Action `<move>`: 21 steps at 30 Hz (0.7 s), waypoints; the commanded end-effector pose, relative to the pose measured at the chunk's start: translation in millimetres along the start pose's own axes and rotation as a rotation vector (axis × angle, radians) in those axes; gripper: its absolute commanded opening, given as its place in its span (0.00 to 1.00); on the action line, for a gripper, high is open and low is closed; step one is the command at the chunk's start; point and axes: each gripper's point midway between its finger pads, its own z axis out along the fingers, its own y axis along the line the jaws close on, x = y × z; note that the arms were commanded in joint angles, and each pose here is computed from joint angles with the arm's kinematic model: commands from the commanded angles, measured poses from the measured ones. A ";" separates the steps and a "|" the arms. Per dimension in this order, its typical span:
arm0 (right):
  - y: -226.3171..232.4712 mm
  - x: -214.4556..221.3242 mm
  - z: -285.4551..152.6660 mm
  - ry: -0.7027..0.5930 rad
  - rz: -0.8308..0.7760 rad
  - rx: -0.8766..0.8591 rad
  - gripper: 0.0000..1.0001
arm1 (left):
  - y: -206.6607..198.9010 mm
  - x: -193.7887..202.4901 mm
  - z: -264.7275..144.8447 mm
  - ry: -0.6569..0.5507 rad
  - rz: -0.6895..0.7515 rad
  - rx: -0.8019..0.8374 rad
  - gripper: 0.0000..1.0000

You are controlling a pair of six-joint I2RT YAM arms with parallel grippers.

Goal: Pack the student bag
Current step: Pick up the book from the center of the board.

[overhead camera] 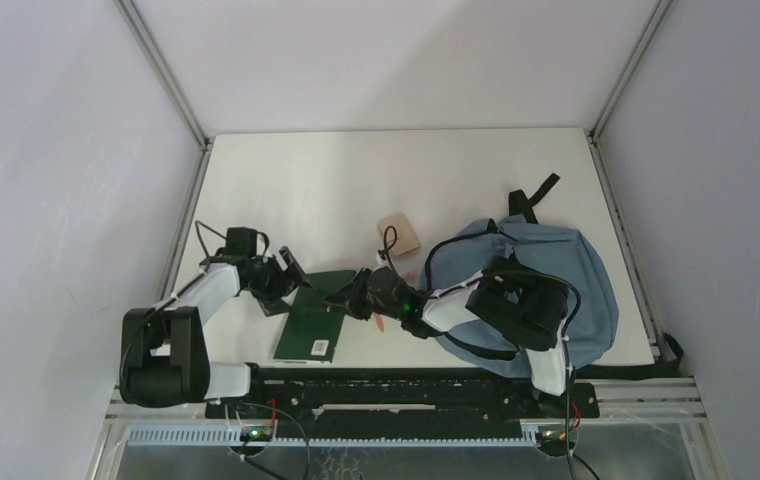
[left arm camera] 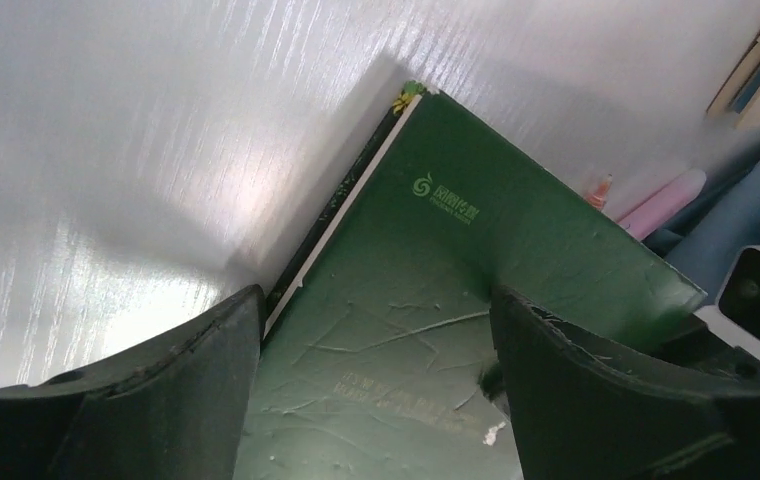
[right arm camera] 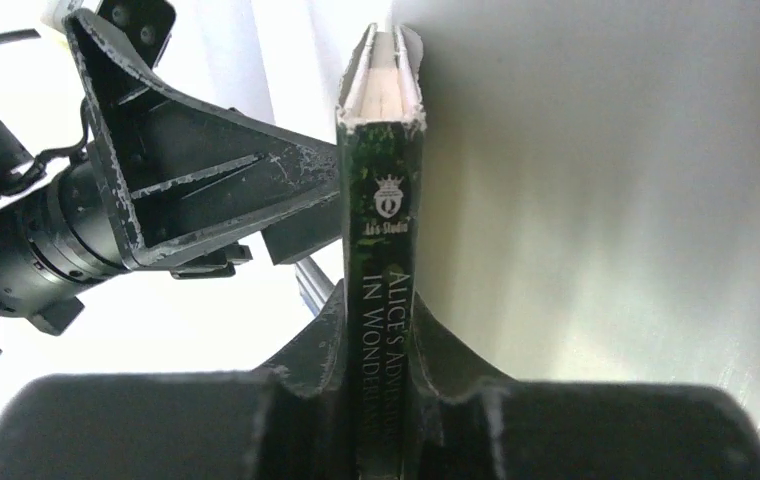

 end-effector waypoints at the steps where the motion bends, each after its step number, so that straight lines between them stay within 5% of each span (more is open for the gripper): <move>1: 77.7 -4.4 -12.0 0.008 -0.046 -0.233 0.06 | -17.8 9.4 -18.8 0.033 0.043 0.057 0.86; 6: 96.1 -10.9 -31.3 0.029 -0.080 -0.243 0.00 | -32.7 -20.5 -58.8 -0.121 0.134 0.044 0.88; 12: 101.4 -50.9 -63.5 -0.106 -0.148 -0.040 0.00 | -64.5 -44.2 -129.9 -0.413 0.272 0.109 0.90; 16: 93.2 -84.3 -92.1 -0.220 -0.223 0.199 0.00 | -92.0 -39.8 -177.6 -0.592 0.379 0.235 0.92; 21: 105.0 -120.1 -116.2 -0.278 -0.323 0.361 0.00 | -111.9 -8.2 -201.4 -0.660 0.554 0.338 0.92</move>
